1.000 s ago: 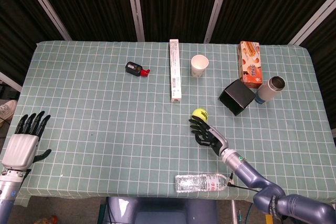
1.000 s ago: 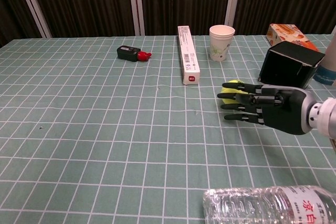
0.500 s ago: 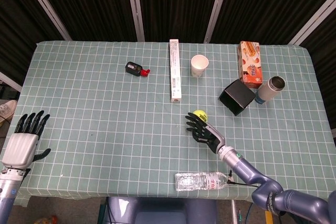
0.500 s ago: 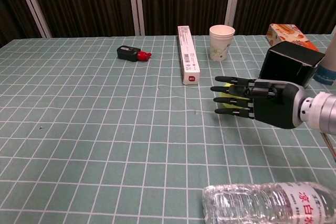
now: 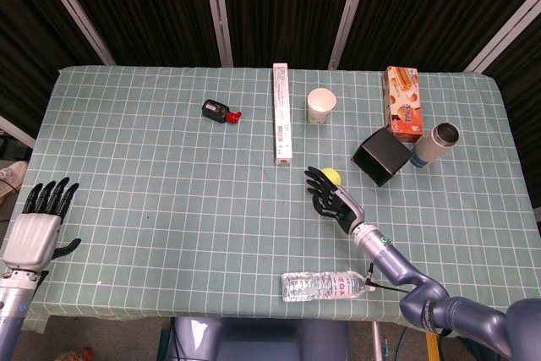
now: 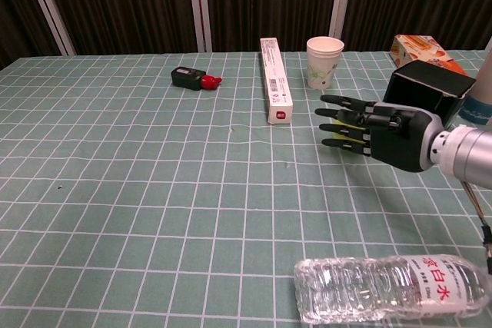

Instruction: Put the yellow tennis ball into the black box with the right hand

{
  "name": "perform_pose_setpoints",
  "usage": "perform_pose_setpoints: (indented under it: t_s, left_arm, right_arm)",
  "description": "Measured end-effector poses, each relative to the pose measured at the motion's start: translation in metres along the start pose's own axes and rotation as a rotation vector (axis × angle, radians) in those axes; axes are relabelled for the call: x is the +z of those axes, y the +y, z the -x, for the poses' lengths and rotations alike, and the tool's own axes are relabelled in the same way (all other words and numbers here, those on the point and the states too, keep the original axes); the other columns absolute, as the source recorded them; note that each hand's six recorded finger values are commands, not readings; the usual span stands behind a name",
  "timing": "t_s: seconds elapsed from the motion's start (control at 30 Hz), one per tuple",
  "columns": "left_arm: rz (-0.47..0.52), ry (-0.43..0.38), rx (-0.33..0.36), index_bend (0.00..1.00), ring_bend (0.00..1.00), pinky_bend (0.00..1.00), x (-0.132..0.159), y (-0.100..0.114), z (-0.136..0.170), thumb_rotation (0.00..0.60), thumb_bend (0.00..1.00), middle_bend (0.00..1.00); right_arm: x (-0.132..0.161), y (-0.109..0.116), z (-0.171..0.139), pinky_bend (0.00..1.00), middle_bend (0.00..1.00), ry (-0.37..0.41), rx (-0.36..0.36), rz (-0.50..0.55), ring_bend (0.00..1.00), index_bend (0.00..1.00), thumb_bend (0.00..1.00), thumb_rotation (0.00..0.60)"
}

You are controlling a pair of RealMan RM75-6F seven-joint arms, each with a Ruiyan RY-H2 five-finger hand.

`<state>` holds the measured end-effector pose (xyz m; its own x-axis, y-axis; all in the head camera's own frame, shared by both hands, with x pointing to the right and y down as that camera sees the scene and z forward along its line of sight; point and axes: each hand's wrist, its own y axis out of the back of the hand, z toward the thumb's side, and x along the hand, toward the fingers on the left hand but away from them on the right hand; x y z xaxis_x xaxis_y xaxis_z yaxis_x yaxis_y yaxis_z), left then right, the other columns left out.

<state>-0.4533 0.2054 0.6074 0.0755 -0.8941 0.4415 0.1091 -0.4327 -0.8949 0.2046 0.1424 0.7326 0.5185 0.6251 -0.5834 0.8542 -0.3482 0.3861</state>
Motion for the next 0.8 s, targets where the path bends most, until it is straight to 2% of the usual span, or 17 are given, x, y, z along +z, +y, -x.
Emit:
perform_pose_setpoints:
  t_s: [0.4, 0.8]
  left_arm:
    - [0.003, 0.009, -0.016, 0.0, 0.0, 0.01, -0.002, -0.003, -0.003, 0.6, 0.12, 0.0]
    - [0.001, 0.021, -0.024, 0.0, 0.0, 0.01, -0.005, -0.005, -0.005, 0.6, 0.12, 0.0]
  right_arm:
    - [0.003, 0.019, 0.016, 0.0, 0.02, 0.04, -0.074, -0.018, 0.0, 0.0, 0.68, 0.6]
    - [0.009, 0.046, 0.026, 0.0, 0.02, 0.066, -0.162, -0.105, 0.0, 0.0, 0.68, 0.6]
